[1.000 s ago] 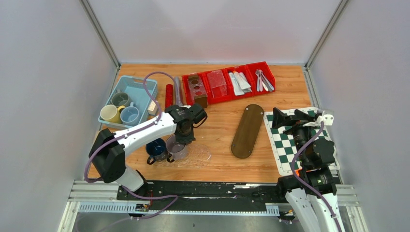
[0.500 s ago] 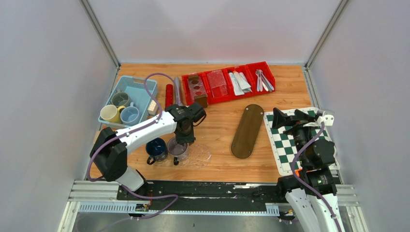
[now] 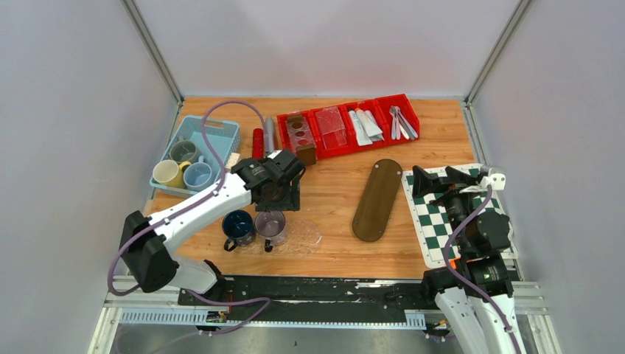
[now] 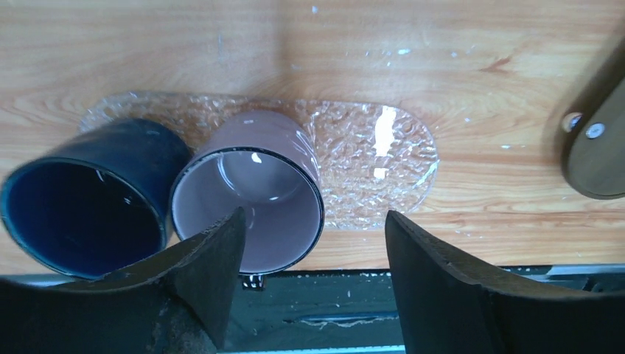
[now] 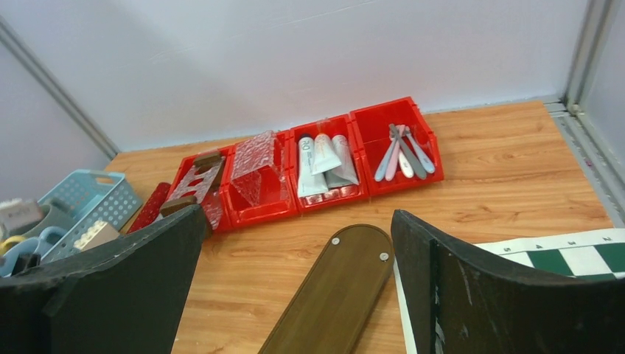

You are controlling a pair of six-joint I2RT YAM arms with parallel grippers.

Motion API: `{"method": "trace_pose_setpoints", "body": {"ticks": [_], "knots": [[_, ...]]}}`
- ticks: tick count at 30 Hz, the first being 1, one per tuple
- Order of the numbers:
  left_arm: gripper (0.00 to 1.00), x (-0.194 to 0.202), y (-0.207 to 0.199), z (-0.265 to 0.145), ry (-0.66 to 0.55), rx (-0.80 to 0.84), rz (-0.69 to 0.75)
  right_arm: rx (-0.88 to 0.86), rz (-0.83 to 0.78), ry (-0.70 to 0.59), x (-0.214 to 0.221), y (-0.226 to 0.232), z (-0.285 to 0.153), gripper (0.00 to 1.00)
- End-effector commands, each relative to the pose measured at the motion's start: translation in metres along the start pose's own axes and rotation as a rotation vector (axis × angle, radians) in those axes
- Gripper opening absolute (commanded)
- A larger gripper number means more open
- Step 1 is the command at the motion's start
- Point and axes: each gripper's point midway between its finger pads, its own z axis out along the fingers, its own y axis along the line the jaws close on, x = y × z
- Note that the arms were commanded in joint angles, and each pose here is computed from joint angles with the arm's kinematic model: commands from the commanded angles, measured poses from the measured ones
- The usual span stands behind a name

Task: Prepare toiletry sets of a toothbrush and toothpaste on the tray
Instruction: Adjust the cup on the tray.

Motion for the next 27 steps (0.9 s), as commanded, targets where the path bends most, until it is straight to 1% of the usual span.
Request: {"method": "trace_pose_setpoints", "body": {"ticks": [1,3,5,6,9,10,13,14,17,23,27], "knots": [[0.80,-0.042,0.005,-0.032,-0.197,0.019,0.062,-0.153,0.008,0.039,0.004,0.029,0.005,1.00],[0.85,-0.056,0.011,-0.042,-0.274,0.007,0.115,-0.243,0.010,0.096,0.012,0.045,0.007,1.00],[0.88,-0.068,0.017,-0.050,-0.347,-0.008,0.145,-0.328,0.017,0.166,0.020,0.061,0.009,1.00],[0.89,-0.074,0.018,-0.055,-0.382,-0.002,0.148,-0.361,0.021,0.210,0.025,0.068,0.012,1.00],[0.93,-0.090,0.033,-0.064,-0.463,-0.053,0.185,-0.491,0.049,0.355,0.039,0.092,0.019,1.00],[0.95,-0.096,0.037,-0.069,-0.499,-0.057,0.182,-0.523,0.065,0.419,0.050,0.098,0.025,1.00],[0.98,-0.114,0.052,-0.081,-0.587,-0.073,0.206,-0.611,0.052,0.532,0.074,0.121,0.034,1.00],[0.99,-0.121,0.052,-0.089,-0.637,-0.050,0.193,-0.633,0.027,0.556,0.082,0.131,0.037,1.00],[1.00,-0.147,0.065,-0.109,-0.759,-0.053,0.179,-0.720,-0.064,0.620,0.111,0.162,0.042,0.99],[1.00,-0.184,0.098,-0.145,-0.969,-0.139,0.125,-0.960,-0.206,0.669,0.172,0.210,0.035,0.98],[1.00,-0.185,0.124,-0.146,-1.024,-0.170,0.075,-1.098,-0.272,0.676,0.206,0.234,0.026,0.95]]}}
